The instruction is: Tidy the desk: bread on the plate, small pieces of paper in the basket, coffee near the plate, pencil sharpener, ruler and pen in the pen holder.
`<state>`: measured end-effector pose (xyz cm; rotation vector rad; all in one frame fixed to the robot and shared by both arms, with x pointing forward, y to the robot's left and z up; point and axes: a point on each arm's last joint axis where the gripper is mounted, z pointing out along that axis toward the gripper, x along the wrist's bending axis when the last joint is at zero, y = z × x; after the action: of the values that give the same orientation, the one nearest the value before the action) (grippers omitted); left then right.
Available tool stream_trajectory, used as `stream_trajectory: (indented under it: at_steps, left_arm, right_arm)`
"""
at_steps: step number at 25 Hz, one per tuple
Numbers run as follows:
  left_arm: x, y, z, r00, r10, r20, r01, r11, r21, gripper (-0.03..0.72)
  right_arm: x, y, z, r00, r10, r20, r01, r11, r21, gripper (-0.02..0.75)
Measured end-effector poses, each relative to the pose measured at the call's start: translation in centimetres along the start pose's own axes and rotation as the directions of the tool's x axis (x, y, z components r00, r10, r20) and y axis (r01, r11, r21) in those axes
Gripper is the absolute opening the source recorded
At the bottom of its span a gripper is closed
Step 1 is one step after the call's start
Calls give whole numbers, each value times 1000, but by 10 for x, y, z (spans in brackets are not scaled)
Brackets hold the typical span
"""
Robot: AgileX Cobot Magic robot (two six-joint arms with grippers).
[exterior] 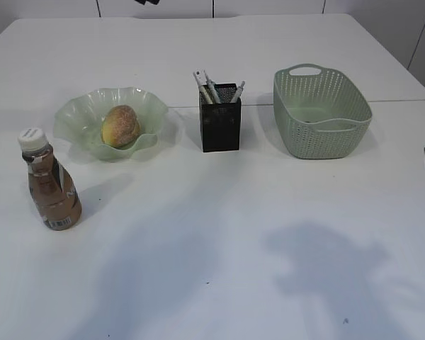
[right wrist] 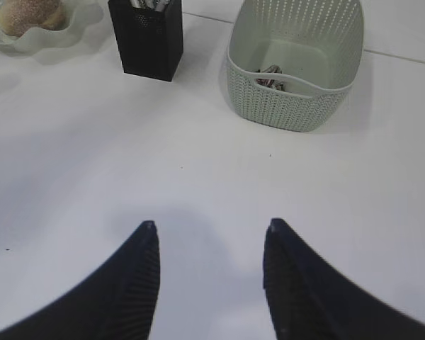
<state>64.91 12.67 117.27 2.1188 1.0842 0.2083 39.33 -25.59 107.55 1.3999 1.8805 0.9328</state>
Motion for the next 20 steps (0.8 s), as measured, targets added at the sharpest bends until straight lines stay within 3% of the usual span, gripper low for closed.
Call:
stream_trajectory:
  at_steps: [7,11,20]
  left_arm:
    - [-28,-7,-11,995,-1,-96,6,999,53,208]
    - [-31,-23,-18,993,-18,-117,30,994,104,258]
    - [-35,-84,-32,983,-55,-174,102,957,272,265]
  right_arm:
    - [0,0,0,1000,0,0,0,1000,0,386]
    - [0,0,0,1000,1,0,-1,1000,0,386]
    - [0,0,0,1000,-1,1,1,1000,2,386]
